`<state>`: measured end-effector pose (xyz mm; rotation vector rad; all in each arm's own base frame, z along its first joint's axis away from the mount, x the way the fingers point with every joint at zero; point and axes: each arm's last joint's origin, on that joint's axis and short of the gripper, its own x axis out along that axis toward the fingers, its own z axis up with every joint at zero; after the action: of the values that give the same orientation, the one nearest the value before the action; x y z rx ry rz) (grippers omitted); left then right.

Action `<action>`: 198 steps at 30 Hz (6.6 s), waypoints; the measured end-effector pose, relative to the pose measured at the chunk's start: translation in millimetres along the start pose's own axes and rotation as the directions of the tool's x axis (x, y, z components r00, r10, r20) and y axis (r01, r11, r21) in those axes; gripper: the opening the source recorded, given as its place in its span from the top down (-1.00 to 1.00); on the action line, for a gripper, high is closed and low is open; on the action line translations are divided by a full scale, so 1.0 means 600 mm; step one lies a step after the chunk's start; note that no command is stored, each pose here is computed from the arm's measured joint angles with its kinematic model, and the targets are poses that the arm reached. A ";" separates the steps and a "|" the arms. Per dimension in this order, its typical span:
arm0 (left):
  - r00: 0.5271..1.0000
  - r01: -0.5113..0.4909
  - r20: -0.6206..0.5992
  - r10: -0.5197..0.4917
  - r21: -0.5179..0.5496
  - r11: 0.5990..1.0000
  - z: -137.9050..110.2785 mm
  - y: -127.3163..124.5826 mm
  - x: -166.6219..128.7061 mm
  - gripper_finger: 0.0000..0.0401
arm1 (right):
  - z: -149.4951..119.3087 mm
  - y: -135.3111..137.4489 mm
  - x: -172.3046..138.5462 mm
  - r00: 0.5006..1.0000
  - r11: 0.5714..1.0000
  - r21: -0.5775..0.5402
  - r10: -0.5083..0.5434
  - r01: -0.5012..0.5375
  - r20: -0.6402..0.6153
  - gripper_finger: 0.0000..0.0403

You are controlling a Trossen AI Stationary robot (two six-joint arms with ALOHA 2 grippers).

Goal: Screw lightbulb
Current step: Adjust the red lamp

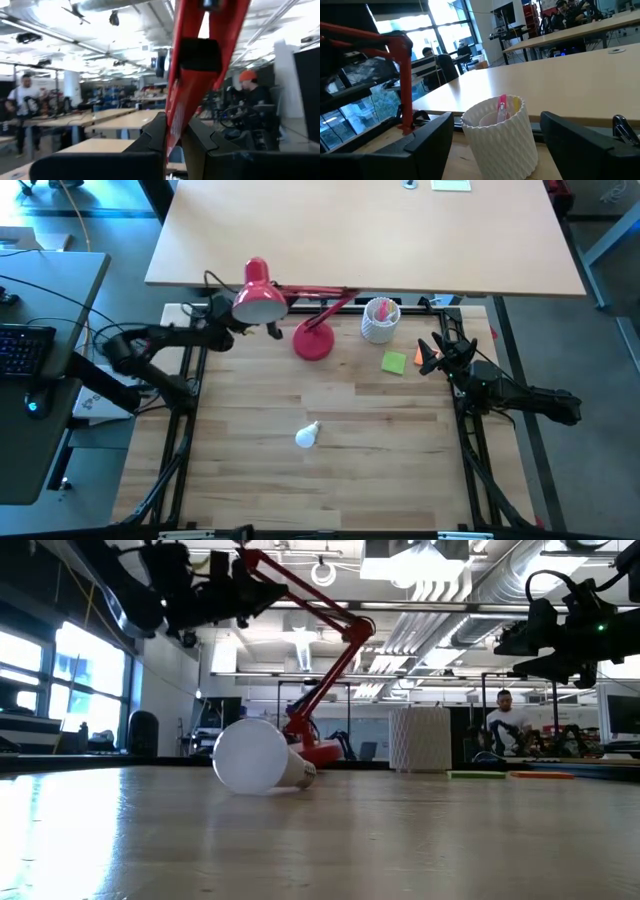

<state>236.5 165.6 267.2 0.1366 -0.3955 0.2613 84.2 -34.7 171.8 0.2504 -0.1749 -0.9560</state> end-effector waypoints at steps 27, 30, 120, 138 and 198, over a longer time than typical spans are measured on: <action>0.996 -0.064 -0.061 0.067 0.046 0.997 0.102 -0.021 0.036 0.78 | 0.000 0.000 0.000 1.000 1.000 0.000 0.000 0.000 0.000 -0.47; 0.995 -0.071 -0.073 0.074 0.048 0.996 0.096 -0.015 0.036 0.58 | 0.000 0.000 0.000 1.000 1.000 0.000 0.000 0.000 0.000 -0.47; 0.919 0.076 -0.387 -0.081 -0.027 0.997 -0.016 0.068 0.085 0.05 | 0.000 0.000 0.000 1.000 1.000 0.000 0.000 0.000 0.000 -0.47; 0.702 0.227 -0.711 -0.034 0.178 0.958 -0.055 -0.143 0.258 -0.10 | 0.000 0.000 0.000 1.000 1.000 0.000 0.000 0.000 0.000 -0.47; 0.505 -0.013 -0.819 0.274 0.310 0.951 -0.221 -0.150 0.372 -0.09 | 0.000 0.000 0.000 1.000 1.000 0.000 0.000 0.000 0.000 -0.47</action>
<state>508.1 153.6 227.4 0.2206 0.6591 0.5187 84.2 -34.7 171.8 0.2504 -0.1751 -0.9561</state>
